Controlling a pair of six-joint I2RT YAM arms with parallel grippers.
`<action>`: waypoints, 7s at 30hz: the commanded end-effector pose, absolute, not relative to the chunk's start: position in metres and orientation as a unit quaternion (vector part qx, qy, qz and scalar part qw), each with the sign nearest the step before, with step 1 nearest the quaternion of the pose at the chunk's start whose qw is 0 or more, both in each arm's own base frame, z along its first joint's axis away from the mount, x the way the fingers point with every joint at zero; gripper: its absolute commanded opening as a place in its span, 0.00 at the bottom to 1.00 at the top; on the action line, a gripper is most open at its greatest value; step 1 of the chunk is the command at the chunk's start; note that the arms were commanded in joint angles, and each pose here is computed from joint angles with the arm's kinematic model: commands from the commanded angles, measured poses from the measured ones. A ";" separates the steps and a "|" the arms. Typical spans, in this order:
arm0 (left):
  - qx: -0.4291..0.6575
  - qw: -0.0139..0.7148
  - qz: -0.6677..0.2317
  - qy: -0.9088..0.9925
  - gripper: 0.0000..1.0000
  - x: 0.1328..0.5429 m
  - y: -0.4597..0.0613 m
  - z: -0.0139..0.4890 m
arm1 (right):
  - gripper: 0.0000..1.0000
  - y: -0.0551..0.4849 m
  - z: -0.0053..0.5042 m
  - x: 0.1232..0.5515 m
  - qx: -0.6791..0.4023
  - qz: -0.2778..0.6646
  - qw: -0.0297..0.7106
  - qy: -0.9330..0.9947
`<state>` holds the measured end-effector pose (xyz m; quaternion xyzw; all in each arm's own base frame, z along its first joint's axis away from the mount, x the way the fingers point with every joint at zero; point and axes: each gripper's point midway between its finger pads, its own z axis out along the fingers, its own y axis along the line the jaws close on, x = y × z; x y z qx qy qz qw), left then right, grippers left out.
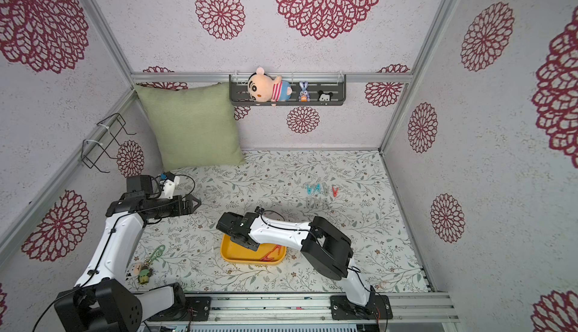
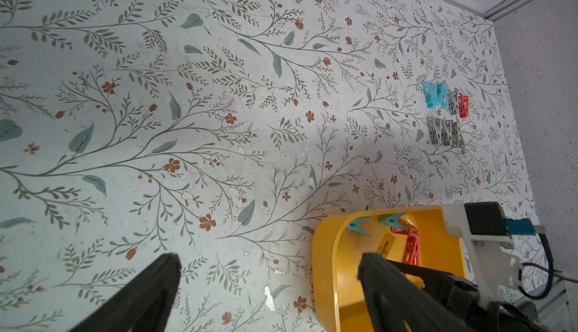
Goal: Take the clothespins out of the storage box
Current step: Pick up the clothespin from the storage box, then place the clothespin at the center of the board, then pick up the clothespin from the storage box.
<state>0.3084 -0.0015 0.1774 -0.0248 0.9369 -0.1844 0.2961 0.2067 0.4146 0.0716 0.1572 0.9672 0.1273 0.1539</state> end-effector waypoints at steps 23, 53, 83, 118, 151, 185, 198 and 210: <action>-0.015 0.314 -0.188 0.931 0.97 0.312 -0.001 0.188 | 0.00 0.300 0.181 0.244 -0.073 -0.039 0.183 0.980; -0.014 0.307 -0.199 0.931 0.97 0.312 -0.004 0.186 | 0.00 0.063 0.079 0.348 -0.045 -0.243 0.008 0.969; -0.017 0.311 -0.188 0.932 0.97 0.312 -0.001 0.186 | 0.00 0.026 0.028 0.385 -0.101 -0.244 -0.041 0.964; -0.014 0.316 -0.188 0.930 0.97 0.311 -0.001 0.188 | 0.24 0.048 0.070 0.407 -0.096 -0.244 0.015 0.965; -0.046 0.316 -0.151 0.936 0.97 0.313 0.022 0.180 | 0.27 0.402 0.188 0.226 -0.286 0.115 0.239 0.921; -0.039 0.321 -0.161 0.933 0.97 0.313 0.019 0.182 | 0.29 0.405 0.056 0.237 -0.332 0.061 0.142 0.931; -0.037 0.324 -0.163 0.931 0.97 0.312 0.017 0.184 | 0.30 0.401 0.039 0.235 -0.340 0.044 0.128 0.931; -0.035 0.324 -0.165 0.931 0.98 0.312 0.017 0.184 | 0.29 0.409 0.043 0.224 -0.351 0.055 0.121 0.927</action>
